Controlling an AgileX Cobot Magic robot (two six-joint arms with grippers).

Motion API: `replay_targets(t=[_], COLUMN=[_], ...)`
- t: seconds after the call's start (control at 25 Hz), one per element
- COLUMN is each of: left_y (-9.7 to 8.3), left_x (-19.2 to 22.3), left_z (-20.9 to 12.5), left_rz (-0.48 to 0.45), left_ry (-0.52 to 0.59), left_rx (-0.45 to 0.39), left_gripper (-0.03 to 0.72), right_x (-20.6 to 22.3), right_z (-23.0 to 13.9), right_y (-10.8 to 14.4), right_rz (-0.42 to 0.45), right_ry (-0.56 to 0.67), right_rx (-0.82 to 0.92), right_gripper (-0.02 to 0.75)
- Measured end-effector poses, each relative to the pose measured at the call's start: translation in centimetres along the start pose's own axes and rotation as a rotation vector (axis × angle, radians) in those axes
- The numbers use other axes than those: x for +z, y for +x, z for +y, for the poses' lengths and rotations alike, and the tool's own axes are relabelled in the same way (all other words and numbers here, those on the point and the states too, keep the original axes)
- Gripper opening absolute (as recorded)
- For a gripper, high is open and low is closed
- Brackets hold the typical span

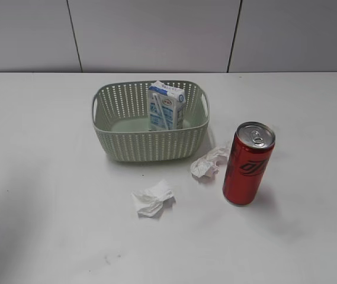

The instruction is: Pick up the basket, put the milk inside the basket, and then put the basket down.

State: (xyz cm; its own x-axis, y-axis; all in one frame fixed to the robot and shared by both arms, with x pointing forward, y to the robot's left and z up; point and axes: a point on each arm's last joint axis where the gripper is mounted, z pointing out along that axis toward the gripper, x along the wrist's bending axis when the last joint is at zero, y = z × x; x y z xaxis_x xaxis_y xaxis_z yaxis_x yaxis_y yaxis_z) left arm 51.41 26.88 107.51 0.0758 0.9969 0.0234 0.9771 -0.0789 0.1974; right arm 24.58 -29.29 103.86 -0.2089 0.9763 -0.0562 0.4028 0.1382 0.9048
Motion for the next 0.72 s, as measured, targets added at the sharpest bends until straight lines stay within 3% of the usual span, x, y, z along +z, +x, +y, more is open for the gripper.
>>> replay_targets(t=[0.4,0.72], left_y=[0.5,0.9], left_x=[-1.9,-3.6], left_z=[-9.9,-16.1], left_rz=[-0.007,-0.019], left_ry=[-0.135,-0.4], left_rx=[0.002,-0.004], left_gripper=[0.61,0.595], right_x=[0.0,0.0], right_z=[0.0,0.0], right_y=[0.0,0.0], right_rz=[0.0,0.0], right_ry=[0.0,0.0], right_rx=[0.0,0.0], right_gripper=[0.591,0.591])
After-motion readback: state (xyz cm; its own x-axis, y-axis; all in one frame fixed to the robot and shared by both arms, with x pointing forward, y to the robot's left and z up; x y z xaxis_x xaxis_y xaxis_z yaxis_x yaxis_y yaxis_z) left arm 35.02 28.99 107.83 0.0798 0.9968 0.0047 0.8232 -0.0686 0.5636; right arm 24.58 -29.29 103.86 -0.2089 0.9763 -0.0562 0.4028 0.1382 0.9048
